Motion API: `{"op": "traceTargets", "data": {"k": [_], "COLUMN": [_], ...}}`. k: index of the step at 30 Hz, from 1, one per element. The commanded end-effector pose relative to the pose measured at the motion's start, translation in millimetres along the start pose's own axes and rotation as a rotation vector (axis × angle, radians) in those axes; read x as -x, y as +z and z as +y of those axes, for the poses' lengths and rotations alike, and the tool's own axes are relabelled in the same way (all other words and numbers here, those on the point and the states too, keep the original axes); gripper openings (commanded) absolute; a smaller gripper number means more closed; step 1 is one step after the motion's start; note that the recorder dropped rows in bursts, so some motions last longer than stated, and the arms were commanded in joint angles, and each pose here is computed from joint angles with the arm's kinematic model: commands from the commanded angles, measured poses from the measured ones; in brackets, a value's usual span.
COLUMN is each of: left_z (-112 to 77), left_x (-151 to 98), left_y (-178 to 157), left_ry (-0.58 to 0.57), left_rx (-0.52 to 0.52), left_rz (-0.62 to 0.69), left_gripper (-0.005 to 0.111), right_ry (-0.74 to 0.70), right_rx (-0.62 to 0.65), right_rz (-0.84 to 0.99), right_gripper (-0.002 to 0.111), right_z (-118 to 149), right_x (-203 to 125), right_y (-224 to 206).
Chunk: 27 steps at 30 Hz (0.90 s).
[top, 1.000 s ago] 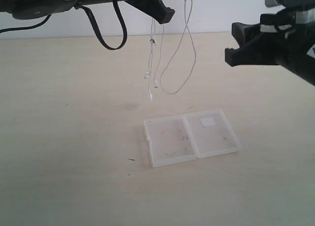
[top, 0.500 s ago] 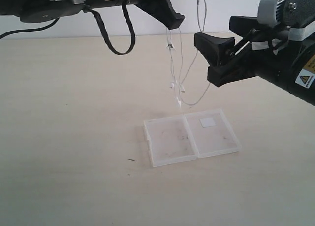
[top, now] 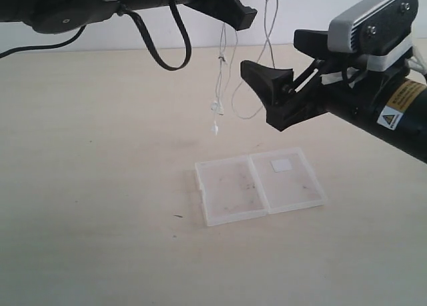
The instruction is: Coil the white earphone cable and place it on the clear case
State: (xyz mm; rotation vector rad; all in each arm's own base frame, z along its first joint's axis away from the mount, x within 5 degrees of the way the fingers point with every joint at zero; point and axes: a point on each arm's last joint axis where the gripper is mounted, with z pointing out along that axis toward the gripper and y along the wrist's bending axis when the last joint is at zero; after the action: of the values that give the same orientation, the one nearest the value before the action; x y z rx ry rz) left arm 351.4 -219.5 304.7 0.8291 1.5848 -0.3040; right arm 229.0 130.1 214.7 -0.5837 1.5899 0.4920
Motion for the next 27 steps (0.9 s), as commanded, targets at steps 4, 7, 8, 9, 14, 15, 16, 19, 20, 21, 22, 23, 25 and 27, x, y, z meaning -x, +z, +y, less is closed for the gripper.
{"op": "traceTargets", "data": {"k": [4, 7, 8, 9, 14, 15, 16, 19, 20, 21, 22, 23, 25, 27], "left_z": [-0.4, -0.4, -0.4, -0.4, -0.7, -0.8, -0.8, 0.2, 0.5, 0.8, 1.0, 1.0, 1.3, 1.6], "left_x": [4.5, 4.5, 4.8, 4.8, 5.6, 5.8, 5.8, 8.6, 9.2, 10.4, 11.4, 11.4, 11.7, 11.9], "left_y": [-0.7, -0.7, -0.7, -0.7, -0.7, -0.7, -0.7, -0.6, -0.6, -0.6, -0.5, -0.5, -0.5, -0.5], "left_ry": [-0.019, -0.019, -0.021, -0.023, -0.025, -0.025, -0.025, -0.033, -0.043, -0.049, -0.056, -0.056, -0.055, -0.055], "left_rx": [0.006, 0.006, 0.006, 0.006, 0.002, 0.001, 0.001, 0.005, 0.006, 0.007, 0.008, 0.008, 0.009, 0.011], "left_rz": [-0.009, -0.009, -0.011, -0.012, -0.021, -0.023, -0.023, -0.032, -0.034, -0.04, -0.044, -0.044, -0.044, -0.042], "left_gripper": [0.0, 0.0, 0.0, 0.0, 0.0, 0.0, 0.0, 0.0, 0.0, 0.0, 0.0, 0.0, 0.0, 0.0], "right_ry": [-0.002, -0.006, -0.006, -0.005, -0.013, -0.022, -0.029, -0.027, -0.025, -0.025, -0.023, -0.023, -0.013, -0.003], "right_rx": [-0.024, -0.017, -0.017, -0.017, -0.001, 0.012, 0.022, 0.026, 0.027, 0.027, 0.027, 0.028, 0.014, 0.009], "right_rz": [0.0, 0.007, 0.01, 0.013, 0.044, 0.054, 0.056, 0.071, 0.072, 0.076, 0.082, 0.08, 0.076, 0.073], "right_gripper": [0.092, 0.093, 0.093, 0.093, 0.093, 0.093, 0.093, 0.093, 0.093, 0.093, 0.093, 0.093, 0.093, 0.093], "right_z": [-7.8, -9.4, -10.1, -10.8, -12.1, -11.2, -10.8, -11.3, -11.2, -11.8, -12.0, -12.2, -14.1, -15.2], "right_x": [-7.0, -9.3, -10.4, -11.7, -20.6, -23.5, -24.3, -30.4, -31.8, -33.1, -34.8, -35.0, -35.0, -35.0], "right_y": [26.6, 36.2, 39.4, 42.4, 54.4, 56.3, 58.2, 62.5, 62.9, 65.2, 66.2, 67.4, 70.4, 73.1]}}
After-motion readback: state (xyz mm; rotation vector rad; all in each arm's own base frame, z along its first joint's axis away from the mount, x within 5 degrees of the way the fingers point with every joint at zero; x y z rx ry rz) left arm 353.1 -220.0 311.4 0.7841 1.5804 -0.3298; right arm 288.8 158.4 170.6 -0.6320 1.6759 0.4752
